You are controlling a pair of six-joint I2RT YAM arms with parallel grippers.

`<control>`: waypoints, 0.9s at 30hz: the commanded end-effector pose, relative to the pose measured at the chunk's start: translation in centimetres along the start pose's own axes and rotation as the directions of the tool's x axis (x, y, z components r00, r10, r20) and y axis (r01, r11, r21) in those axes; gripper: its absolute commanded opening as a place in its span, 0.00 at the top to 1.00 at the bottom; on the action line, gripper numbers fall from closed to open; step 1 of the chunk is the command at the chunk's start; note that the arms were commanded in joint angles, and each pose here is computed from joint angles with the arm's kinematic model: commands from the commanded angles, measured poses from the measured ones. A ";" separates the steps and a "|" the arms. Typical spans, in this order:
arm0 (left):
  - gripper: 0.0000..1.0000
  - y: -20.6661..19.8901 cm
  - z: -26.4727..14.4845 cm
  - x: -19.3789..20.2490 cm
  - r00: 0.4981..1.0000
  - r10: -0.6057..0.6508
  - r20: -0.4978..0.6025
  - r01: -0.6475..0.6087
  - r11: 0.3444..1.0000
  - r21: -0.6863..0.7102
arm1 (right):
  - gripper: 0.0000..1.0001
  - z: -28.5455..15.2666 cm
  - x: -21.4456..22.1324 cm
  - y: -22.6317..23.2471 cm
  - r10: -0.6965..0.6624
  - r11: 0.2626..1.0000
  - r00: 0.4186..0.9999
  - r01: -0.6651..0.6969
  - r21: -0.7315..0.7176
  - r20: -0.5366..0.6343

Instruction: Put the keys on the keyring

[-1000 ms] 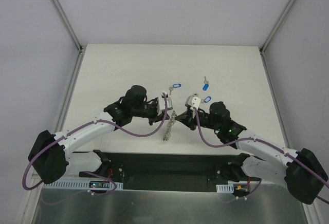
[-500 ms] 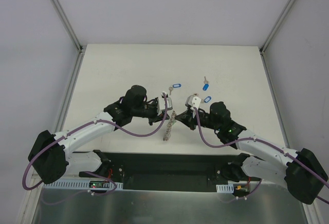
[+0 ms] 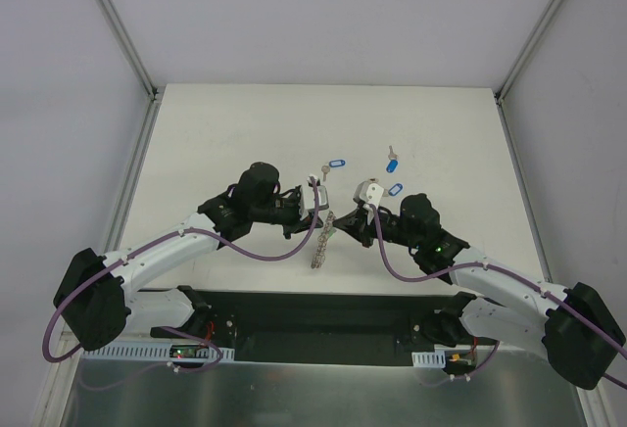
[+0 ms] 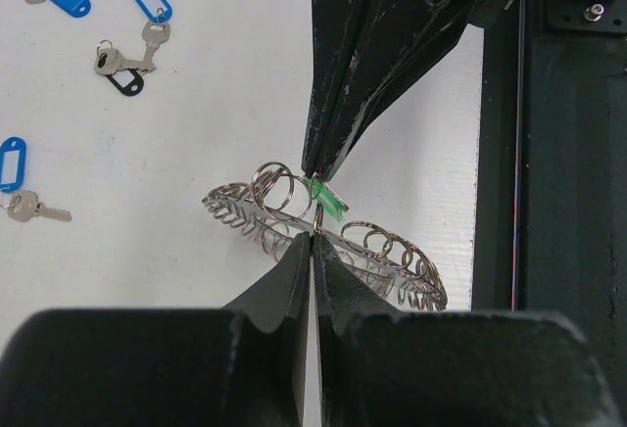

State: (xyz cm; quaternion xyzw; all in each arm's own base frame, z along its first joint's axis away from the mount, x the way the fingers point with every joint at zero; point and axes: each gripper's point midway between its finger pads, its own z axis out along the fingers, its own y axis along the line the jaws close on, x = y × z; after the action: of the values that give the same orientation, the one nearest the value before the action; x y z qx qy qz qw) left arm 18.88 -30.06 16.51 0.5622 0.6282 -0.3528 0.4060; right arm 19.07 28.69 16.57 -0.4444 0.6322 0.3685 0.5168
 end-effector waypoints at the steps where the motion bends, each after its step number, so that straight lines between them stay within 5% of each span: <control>1: 1.00 0.0 0.3 -0.8 1.000 0.019 0.023 -0.020 1.000 0.004 | 0.99 -0.1 -1.9 0.4 -0.030 0.999 0.997 0.031 -0.021 0.067; 27: 1.00 0.0 0.1 -1.0 0.999 0.025 0.028 -0.025 1.000 -0.003 | 0.99 -0.1 -1.6 0.0 -0.027 1.000 0.998 0.027 -0.004 0.053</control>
State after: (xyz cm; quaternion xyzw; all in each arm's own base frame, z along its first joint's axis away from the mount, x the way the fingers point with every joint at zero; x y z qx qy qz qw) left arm 18.89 -30.06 16.50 0.5623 0.6282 -0.3526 0.4061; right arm 18.67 28.76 17.05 -0.4487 0.6233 0.3763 0.5181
